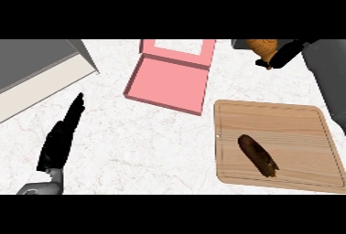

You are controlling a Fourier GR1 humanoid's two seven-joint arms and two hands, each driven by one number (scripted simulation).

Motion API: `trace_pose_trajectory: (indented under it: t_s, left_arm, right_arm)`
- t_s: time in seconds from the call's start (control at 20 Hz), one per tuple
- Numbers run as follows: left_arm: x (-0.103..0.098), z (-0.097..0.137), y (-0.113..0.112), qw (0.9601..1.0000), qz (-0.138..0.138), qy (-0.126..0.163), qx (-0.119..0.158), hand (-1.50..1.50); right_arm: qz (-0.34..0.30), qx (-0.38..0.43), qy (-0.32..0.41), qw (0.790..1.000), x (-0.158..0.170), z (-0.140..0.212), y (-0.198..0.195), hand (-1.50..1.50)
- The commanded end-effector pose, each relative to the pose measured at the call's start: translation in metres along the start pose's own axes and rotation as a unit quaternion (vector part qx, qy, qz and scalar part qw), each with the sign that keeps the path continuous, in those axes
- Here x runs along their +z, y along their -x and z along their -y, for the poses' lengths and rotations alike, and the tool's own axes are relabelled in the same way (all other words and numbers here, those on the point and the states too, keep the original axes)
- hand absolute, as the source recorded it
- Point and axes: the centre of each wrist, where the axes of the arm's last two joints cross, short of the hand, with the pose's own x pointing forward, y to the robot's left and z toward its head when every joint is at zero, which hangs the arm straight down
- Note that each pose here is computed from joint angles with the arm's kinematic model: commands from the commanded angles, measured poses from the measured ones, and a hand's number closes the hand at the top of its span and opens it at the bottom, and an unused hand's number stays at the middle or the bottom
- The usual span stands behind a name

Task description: Pick the croissant from the cutting board and place it in the cardboard box

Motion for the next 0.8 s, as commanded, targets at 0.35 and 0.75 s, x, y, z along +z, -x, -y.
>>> trace_pose_trajectory:
  t_s: [0.35,0.75]
  left_arm:
    - [-0.004,-0.02,-0.008,1.0,0.002,-0.003,-0.001,0.0]
    - [0.015,-0.022,-0.002,1.0,0.0,-0.005,0.0,0.0]
  right_arm:
    - [0.09,-0.088,-0.01,0.992,-0.073,0.012,-0.054,1.5]
    - [0.063,-0.067,-0.032,0.995,-0.12,-0.023,-0.094,1.5]
